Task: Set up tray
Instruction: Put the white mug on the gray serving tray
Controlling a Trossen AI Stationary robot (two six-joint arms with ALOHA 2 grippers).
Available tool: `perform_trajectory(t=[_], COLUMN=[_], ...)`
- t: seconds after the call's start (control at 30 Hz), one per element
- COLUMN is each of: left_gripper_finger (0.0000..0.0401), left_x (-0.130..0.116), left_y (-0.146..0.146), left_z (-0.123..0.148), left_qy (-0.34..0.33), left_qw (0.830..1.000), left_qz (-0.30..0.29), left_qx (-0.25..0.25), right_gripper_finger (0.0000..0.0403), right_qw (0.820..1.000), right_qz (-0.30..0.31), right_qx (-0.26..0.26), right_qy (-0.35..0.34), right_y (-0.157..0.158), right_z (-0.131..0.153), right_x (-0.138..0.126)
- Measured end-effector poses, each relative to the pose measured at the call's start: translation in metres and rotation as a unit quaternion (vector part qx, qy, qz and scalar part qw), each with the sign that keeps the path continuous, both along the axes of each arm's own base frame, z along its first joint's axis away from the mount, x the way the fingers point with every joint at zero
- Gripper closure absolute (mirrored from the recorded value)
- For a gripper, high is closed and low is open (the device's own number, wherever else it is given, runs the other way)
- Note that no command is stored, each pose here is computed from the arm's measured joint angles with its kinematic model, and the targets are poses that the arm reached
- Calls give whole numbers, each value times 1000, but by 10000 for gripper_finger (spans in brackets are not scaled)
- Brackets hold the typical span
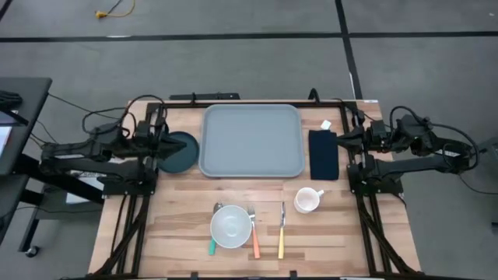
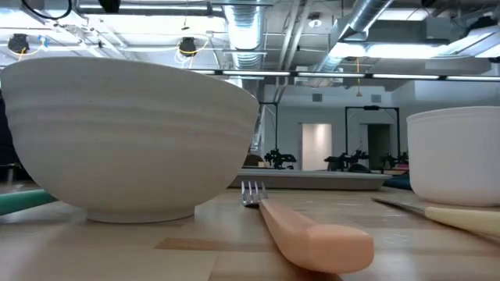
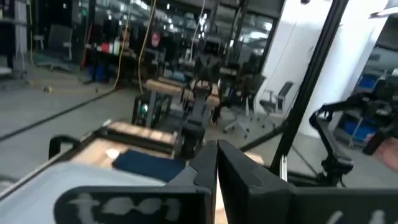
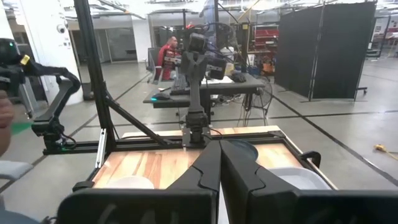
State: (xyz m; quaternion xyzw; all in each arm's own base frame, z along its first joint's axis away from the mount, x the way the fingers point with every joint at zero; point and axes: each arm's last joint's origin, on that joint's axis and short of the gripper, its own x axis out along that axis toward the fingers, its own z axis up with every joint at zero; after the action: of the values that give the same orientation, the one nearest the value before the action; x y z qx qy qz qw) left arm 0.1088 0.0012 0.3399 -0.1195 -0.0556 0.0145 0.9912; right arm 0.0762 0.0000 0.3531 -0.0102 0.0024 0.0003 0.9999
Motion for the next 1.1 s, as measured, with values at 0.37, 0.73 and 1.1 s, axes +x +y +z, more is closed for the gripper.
perform_trajectory(t=[0.37,0.73,1.1], left_gripper_finger=[401,401,401], left_x=[24,59,84], left_y=[1,1,3], left_z=[-14,-27,-24], left_qy=[74,121,127], left_qw=[995,976,973], left_qz=[14,21,50], left_qx=[68,178,188], right_gripper_finger=[403,403,403], right_qw=[999,991,985], right_qz=[0,-13,-50], right_qx=[-34,-34,-54], right_qy=[-8,-129,-154], right_y=[0,-1,-3], right_z=[2,25,33], right_x=[0,0,17])
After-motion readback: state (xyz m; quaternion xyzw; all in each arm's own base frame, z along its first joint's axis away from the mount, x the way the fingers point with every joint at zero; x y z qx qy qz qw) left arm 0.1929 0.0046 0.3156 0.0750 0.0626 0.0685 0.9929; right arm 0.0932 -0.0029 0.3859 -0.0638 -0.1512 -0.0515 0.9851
